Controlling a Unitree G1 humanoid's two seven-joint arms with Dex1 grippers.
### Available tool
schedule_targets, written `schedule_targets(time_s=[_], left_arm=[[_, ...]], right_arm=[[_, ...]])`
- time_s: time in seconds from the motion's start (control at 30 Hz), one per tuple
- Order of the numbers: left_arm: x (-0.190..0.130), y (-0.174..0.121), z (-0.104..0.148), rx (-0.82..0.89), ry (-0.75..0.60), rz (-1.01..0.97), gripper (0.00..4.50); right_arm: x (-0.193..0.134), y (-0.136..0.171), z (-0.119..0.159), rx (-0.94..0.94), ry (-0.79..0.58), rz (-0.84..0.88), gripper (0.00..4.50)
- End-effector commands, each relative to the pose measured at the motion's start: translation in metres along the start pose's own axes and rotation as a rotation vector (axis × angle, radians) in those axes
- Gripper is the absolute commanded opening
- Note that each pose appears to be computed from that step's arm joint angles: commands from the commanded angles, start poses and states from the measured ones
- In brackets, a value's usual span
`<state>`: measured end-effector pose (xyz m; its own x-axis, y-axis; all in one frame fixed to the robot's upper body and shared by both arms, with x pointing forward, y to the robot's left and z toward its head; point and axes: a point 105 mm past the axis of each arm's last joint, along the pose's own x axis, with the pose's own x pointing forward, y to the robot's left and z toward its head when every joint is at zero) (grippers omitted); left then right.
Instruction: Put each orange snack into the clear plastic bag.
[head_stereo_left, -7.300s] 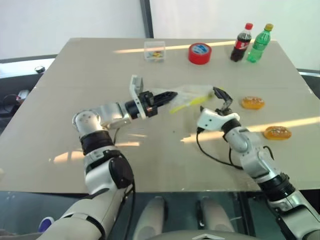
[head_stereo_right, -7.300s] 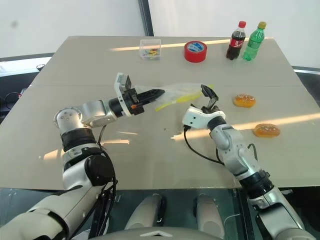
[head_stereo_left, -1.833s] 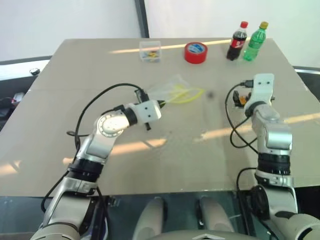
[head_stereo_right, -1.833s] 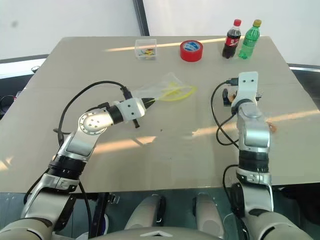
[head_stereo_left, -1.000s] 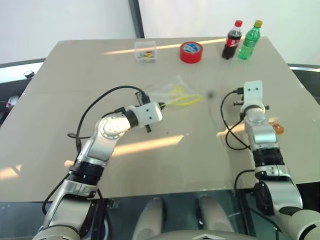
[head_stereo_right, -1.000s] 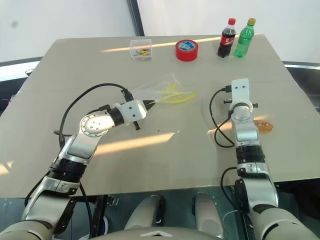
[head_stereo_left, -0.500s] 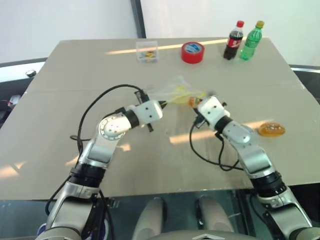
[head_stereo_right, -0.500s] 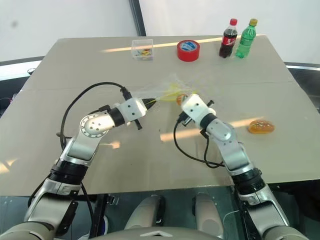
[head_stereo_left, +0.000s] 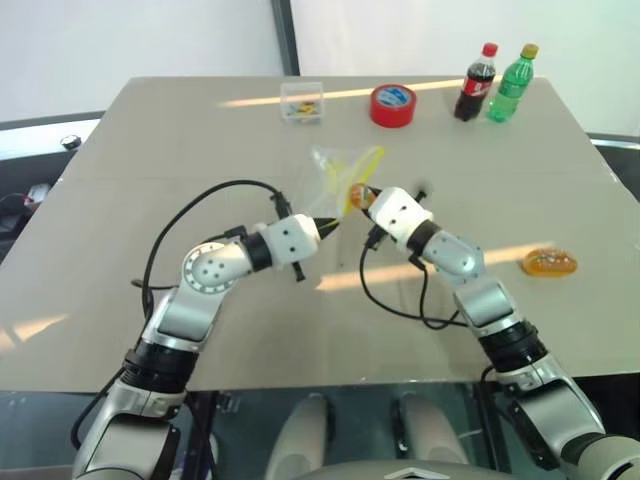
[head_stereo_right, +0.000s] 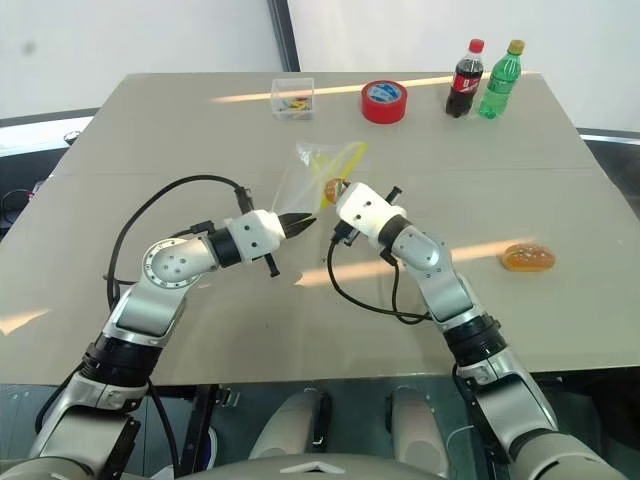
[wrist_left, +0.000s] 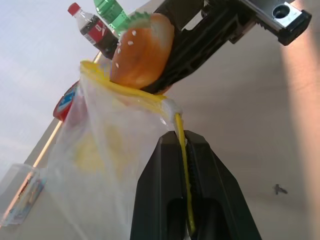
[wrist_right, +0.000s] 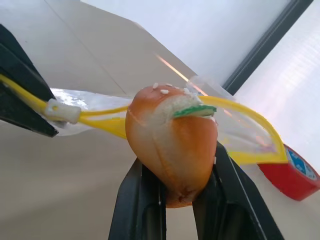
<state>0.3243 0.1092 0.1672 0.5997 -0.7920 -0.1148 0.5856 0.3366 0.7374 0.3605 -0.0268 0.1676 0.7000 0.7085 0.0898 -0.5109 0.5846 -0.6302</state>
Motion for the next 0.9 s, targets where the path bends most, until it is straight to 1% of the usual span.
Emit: schedule_targets(time_s=[0.03,0.07,0.13,0.27,0.4,0.53,0.7,0.8,0.9], left_arm=[[-0.003,0.007,0.023,-0.017,-0.105,0.022,0.0],[-0.004,0.005,0.024,-0.03,-0.12,0.008,0.0],[-0.005,0.004,0.023,-0.042,-0.122,-0.001,0.0],[-0.01,0.006,0.017,-0.063,-0.107,-0.012,0.0],[-0.012,0.003,0.017,-0.061,-0.118,-0.052,0.0],[-0.013,0.009,0.012,-0.038,-0.11,-0.071,0.0],[-0.007,0.016,0.01,0.006,-0.125,-0.124,0.0],[0.0,0.021,0.011,0.028,-0.142,-0.163,0.0],[0.005,0.025,0.01,0.048,-0.154,-0.187,0.0]], right_arm=[[0.003,0.001,0.005,-0.112,-0.051,0.014,0.41],[0.004,0.001,0.003,-0.128,-0.056,0.014,0.41],[0.005,-0.001,0.001,-0.101,-0.067,0.002,0.41],[-0.001,-0.017,0.011,0.035,-0.145,-0.047,0.41],[-0.009,-0.014,0.014,0.004,-0.192,-0.006,0.41],[-0.017,-0.023,0.014,0.097,-0.216,-0.037,0.41],[-0.032,-0.034,0.004,0.081,-0.174,-0.096,0.41],[-0.049,-0.039,-0.006,0.051,-0.117,-0.135,0.41],[-0.064,-0.042,-0.009,0.048,-0.08,-0.173,0.41]])
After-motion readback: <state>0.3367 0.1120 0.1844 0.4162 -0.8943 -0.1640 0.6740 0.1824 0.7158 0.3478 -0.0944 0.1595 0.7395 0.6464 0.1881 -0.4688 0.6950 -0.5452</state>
